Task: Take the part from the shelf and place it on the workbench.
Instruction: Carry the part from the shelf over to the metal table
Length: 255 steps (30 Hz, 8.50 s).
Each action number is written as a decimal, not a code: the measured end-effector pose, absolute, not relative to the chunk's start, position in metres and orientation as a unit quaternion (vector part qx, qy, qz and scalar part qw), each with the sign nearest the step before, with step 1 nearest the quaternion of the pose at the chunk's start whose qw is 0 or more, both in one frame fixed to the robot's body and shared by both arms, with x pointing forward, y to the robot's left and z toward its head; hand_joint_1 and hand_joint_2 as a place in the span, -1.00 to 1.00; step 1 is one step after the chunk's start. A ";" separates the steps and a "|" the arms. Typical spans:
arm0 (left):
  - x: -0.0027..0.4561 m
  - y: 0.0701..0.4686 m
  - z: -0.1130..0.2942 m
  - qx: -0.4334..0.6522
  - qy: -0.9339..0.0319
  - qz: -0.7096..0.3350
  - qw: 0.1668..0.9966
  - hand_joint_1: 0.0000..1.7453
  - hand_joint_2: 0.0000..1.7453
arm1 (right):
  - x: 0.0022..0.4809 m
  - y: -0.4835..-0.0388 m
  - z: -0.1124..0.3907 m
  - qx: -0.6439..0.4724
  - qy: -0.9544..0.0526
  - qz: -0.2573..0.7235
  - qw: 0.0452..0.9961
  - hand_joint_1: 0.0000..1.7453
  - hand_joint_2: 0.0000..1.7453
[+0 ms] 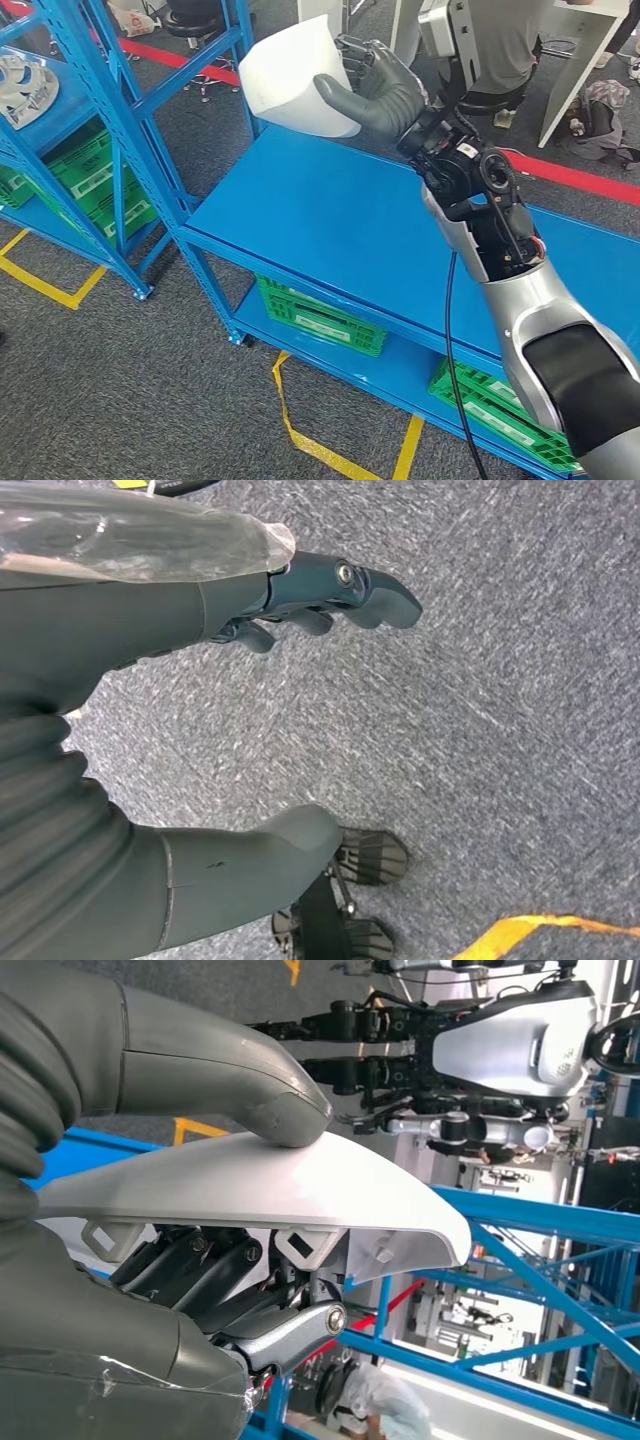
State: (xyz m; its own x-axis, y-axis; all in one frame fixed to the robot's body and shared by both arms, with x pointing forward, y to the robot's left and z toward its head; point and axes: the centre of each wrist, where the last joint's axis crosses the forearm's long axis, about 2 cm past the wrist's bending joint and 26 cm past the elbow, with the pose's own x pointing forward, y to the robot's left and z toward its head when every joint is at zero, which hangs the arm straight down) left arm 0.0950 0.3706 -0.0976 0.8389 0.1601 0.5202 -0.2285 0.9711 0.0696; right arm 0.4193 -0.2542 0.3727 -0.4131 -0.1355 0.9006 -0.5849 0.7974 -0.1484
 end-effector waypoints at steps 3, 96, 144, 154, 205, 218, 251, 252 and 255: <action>0.095 0.371 -0.098 0.068 -0.264 0.101 0.957 -1.00 1.00 | 0.419 -0.254 0.373 0.222 -0.809 0.226 0.494 1.00 1.00; 0.101 0.374 -0.096 0.076 -0.253 0.093 0.960 -1.00 1.00 | 0.398 -0.266 0.353 0.155 -0.859 0.216 0.438 1.00 1.00; 0.102 0.370 -0.096 0.074 -0.257 0.088 0.959 -1.00 1.00 | 0.394 -0.271 0.349 0.145 -0.857 0.219 0.443 1.00 1.00; 0.104 0.370 -0.096 0.074 -0.260 0.086 0.959 -1.00 1.00 | 0.393 -0.272 0.349 0.143 -0.857 0.217 0.445 1.00 1.00; 0.109 0.369 -0.095 0.070 -0.264 0.079 0.959 -1.00 1.00 | 0.390 -0.270 0.350 0.142 -0.856 0.231 0.440 1.00 1.00; 0.110 0.368 -0.095 0.069 -0.263 0.078 0.959 -1.00 1.00 | 0.388 -0.271 0.347 0.143 -0.855 0.230 0.442 1.00 1.00; 0.110 0.367 -0.095 0.068 -0.262 0.078 0.959 -1.00 1.00 | 0.388 -0.270 0.352 0.153 -0.856 0.232 0.437 1.00 1.00; 0.110 0.366 -0.095 0.068 -0.263 0.078 0.959 -1.00 1.00 | 0.388 -0.270 0.352 0.153 -0.856 0.232 0.436 1.00 1.00; 0.110 0.366 -0.095 0.068 -0.262 0.078 0.959 -1.00 1.00 | 0.388 -0.270 0.352 0.153 -0.856 0.232 0.436 1.00 1.00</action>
State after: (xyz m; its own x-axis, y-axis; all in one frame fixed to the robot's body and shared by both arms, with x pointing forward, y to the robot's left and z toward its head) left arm 0.1095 0.3661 -0.0949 0.8504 0.1144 0.5135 -0.1854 0.9786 0.0890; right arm 0.3884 -0.2696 0.3522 -0.5730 -0.0599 0.8174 -0.4642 0.8457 -0.2635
